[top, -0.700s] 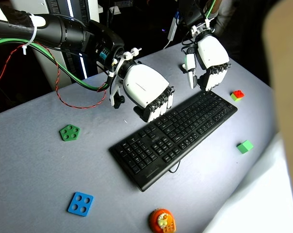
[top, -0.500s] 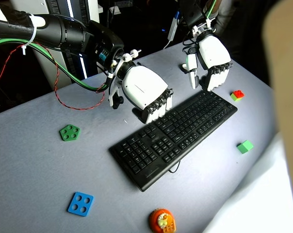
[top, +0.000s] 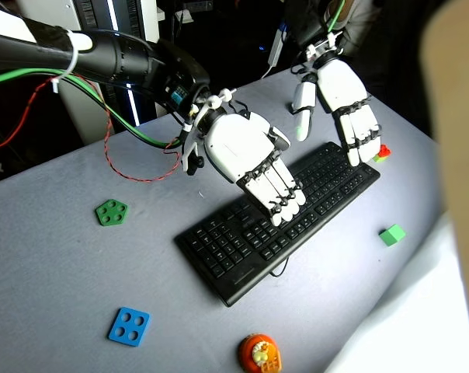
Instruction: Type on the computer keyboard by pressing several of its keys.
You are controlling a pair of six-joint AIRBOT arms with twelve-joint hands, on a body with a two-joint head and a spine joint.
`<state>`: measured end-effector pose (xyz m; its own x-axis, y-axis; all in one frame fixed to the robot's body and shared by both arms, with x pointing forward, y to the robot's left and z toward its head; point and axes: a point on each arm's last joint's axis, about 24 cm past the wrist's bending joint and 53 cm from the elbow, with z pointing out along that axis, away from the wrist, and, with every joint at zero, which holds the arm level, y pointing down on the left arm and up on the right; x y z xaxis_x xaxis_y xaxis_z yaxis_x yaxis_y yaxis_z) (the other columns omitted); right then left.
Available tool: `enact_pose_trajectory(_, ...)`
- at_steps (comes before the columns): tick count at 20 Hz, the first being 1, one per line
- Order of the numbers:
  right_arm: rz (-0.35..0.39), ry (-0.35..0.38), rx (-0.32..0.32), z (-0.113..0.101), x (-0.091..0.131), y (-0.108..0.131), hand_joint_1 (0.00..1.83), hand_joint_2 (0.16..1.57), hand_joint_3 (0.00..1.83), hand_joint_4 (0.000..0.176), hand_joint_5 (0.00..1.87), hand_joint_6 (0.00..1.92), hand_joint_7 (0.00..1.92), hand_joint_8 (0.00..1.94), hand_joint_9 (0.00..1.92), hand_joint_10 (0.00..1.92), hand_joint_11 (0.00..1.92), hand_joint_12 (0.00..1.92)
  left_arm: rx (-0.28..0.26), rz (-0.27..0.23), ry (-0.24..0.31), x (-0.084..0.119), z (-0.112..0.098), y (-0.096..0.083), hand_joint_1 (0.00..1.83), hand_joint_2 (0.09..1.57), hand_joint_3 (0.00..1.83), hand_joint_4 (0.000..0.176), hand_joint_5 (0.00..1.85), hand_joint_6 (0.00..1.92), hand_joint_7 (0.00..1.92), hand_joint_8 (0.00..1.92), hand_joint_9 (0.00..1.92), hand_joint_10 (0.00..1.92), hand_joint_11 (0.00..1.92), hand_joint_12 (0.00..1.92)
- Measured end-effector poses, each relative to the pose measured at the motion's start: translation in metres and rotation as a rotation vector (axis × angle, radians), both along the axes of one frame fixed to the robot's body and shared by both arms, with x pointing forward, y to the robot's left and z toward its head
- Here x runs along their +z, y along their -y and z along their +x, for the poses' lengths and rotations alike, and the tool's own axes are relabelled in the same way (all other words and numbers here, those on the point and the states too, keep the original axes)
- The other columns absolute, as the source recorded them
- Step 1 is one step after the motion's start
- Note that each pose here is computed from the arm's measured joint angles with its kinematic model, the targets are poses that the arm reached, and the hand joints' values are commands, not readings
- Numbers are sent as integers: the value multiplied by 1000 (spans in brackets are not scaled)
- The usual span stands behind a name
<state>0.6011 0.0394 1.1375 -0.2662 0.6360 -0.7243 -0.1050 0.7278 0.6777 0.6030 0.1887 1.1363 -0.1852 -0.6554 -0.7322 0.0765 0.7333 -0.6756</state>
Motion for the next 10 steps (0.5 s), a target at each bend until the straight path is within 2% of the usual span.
enact_pose_trajectory(1, 1, -2, 7, -2, -1, -6, 0, 1060, 0, 0, 261, 0, 272, 3, 252, 4, 0, 762, 2, 1, -2, -8, -3, 1, 67, 1246, 0, 23, 178, 3, 158, 3, 128, 6, 0, 392)
enact_pose_trajectory(3, -3, -5, 13, -4, -5, -14, 0, 1057, 0, 0, 256, 1, 280, 2, 244, 5, 0, 636, 15, -2, 2, -16, -5, -2, 79, 1244, 0, 15, 252, 19, 230, 14, 201, 22, 0, 619)
enact_pose_trajectory(4, -12, -4, 9, -5, -8, -17, 0, 1065, 0, 4, 237, 0, 282, 1, 247, 5, 0, 607, 28, -3, 15, -22, -7, -4, 63, 1247, 0, 16, 281, 20, 267, 14, 240, 27, 0, 723)
enact_pose_trajectory(5, -15, 3, 9, -5, -8, -19, 0, 1063, 0, 5, 243, 3, 297, 5, 259, 7, 0, 650, 33, -8, 18, -25, -9, -4, 33, 1258, 3, 9, 289, 15, 290, 12, 270, 28, 0, 798)
enact_pose_trajectory(6, -17, -7, 8, -7, -12, -21, 0, 1062, 0, 8, 244, 3, 294, 2, 267, 7, 0, 691, 39, -14, 14, -33, -11, -4, 38, 1261, 3, 10, 321, 19, 341, 17, 330, 40, 0, 910)
enact_pose_trajectory(7, -17, -24, 3, -7, -16, -21, 0, 1062, 0, 9, 245, 3, 294, 1, 268, 7, 0, 700, 40, -13, 10, -38, -12, -3, 44, 1261, 1, 10, 330, 16, 355, 12, 346, 36, 0, 946)
enact_pose_trajectory(8, -18, -40, -4, -7, -20, -21, 0, 1060, 0, 9, 252, 4, 305, 3, 276, 7, 0, 728, 36, -17, 9, -42, -12, 0, 56, 1267, 2, 0, 363, 19, 395, 14, 378, 37, 0, 998)
enact_pose_trajectory(10, -20, -66, -18, -6, -28, -20, 0, 1060, 0, 1, 264, 8, 320, 8, 291, 12, 0, 733, 24, -12, 19, -46, -10, 4, 136, 1257, 0, 0, 422, 28, 421, 9, 400, 32, 0, 1039)
